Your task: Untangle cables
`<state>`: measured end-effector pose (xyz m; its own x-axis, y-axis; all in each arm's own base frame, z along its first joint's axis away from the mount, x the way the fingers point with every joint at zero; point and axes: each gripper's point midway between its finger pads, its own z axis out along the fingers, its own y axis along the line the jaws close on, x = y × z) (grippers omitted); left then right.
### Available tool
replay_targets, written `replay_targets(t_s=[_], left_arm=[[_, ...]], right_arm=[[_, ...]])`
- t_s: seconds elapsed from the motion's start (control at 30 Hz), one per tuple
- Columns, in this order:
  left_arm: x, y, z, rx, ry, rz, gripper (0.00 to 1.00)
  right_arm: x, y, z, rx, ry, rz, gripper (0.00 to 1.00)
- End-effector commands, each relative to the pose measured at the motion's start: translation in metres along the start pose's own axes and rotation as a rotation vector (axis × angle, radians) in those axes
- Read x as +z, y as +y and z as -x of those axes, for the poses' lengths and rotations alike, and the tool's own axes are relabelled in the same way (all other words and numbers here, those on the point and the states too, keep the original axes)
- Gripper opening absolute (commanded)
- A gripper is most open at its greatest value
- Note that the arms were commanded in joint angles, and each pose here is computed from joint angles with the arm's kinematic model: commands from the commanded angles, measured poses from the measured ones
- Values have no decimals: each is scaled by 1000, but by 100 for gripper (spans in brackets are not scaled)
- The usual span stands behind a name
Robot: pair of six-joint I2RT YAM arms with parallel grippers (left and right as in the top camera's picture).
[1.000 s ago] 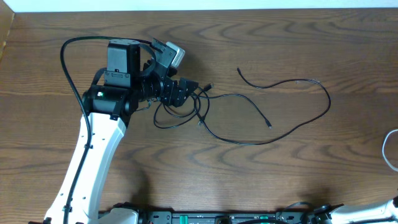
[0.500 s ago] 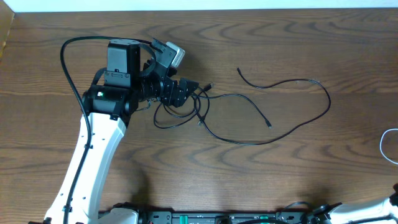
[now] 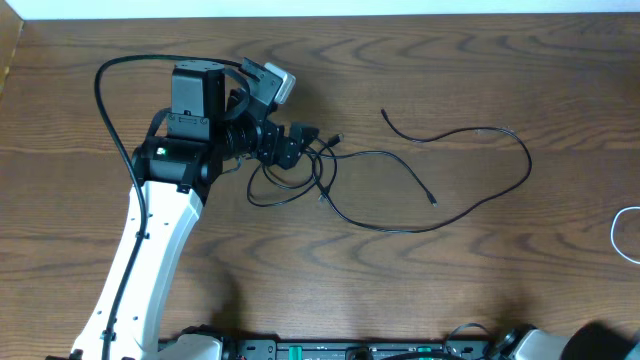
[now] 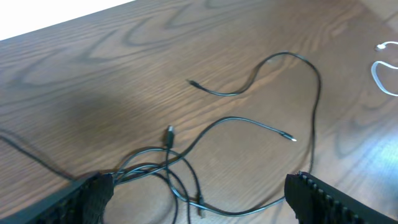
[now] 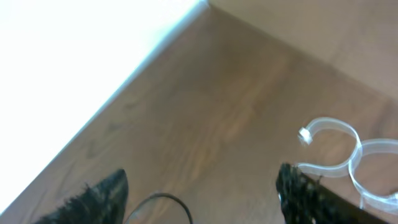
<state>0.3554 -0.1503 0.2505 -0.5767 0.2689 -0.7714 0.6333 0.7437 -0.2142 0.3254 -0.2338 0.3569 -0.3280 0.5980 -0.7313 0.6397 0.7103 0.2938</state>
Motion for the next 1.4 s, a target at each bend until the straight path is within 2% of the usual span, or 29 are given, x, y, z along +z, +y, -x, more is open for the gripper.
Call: replay_targets(t_s=[0.0, 0.13, 0.33, 0.47, 0.63, 0.8, 0.93, 1.07, 1.23, 1.37], left_arm=[[-4, 10, 1, -4, -2, 74, 93], [-8, 39, -2, -88, 9, 240, 93], [-14, 56, -5, -153, 10, 349, 93], [-21, 73, -8, -216, 7, 456, 93], [-25, 80, -11, -250, 7, 508, 93], [-40, 102, -22, -327, 19, 654, 94], [-53, 120, -28, -392, 6, 697, 93], [-72, 144, -38, -518, -27, 733, 96], [-87, 158, -54, -597, -14, 738, 96], [-89, 160, -57, -605, -8, 745, 97]], right_arm=[[-11, 33, -35, -162, -6, 77, 77], [-3, 68, -98, -266, 64, 187, 81], [14, 118, -178, -406, 220, 324, 87], [14, 161, -233, -591, 317, 461, 89], [2, 223, -315, -807, 461, 684, 89], [-2, 265, -391, -899, 558, 774, 88], [-2, 279, -434, -914, 625, 788, 84], [-5, 280, -471, -969, 686, 797, 72], [-10, 278, -505, -1024, 746, 806, 69], [-12, 275, -522, -1034, 782, 797, 68]])
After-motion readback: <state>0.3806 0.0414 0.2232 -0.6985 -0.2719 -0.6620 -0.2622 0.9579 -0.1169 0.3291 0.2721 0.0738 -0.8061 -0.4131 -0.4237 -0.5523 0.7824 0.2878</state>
